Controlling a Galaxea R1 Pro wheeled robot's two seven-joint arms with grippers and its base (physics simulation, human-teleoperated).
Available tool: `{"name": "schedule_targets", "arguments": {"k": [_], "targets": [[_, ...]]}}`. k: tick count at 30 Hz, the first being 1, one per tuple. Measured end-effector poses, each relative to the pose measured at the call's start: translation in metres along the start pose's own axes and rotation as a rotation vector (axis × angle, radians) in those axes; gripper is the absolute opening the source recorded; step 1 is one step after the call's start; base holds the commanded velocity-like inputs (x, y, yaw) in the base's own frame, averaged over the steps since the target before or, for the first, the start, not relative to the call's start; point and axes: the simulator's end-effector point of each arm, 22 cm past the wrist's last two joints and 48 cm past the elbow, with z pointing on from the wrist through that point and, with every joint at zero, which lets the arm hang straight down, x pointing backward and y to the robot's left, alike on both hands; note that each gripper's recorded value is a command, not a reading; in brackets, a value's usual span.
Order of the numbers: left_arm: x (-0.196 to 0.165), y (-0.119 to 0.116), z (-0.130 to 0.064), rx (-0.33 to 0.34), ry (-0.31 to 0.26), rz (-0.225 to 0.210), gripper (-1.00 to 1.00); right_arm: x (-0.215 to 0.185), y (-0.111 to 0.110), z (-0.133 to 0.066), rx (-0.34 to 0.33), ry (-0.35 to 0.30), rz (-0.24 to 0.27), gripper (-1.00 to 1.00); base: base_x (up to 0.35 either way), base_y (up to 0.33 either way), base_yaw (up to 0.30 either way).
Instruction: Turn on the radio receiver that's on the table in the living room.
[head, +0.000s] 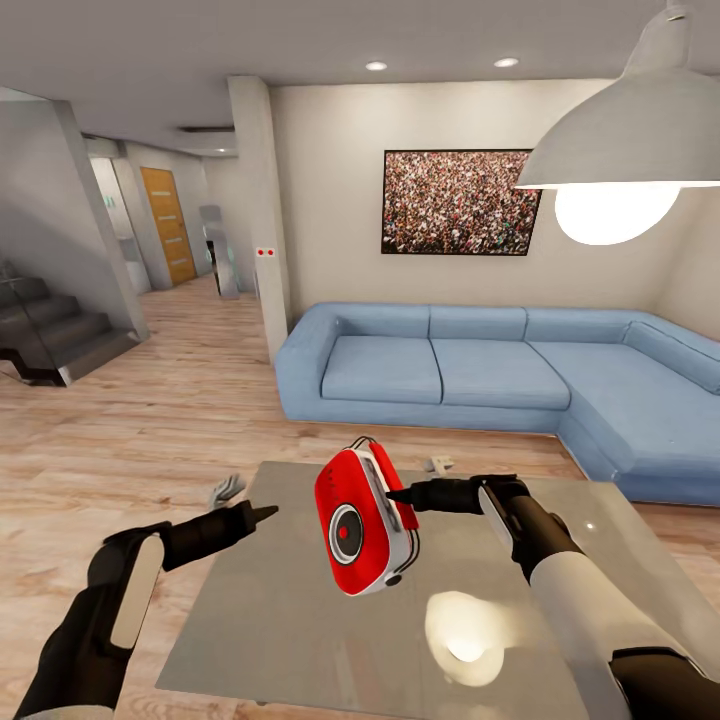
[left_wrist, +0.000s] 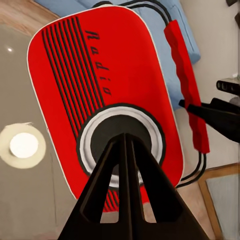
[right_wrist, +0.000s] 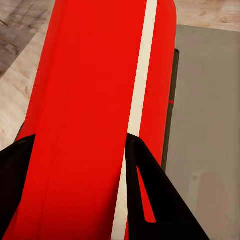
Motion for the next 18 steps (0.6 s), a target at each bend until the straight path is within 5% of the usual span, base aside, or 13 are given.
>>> {"name": "schedule_targets", "arguments": {"k": [18], "targets": [[0.0012, 0.0006, 0.0085, 0.003, 0.018, -0.01, -1.0, -0.0007, 0.0037, 0.0021, -0.005, 0.001, -0.002, -1.0, 0.0, 0.0, 0.0]]}}
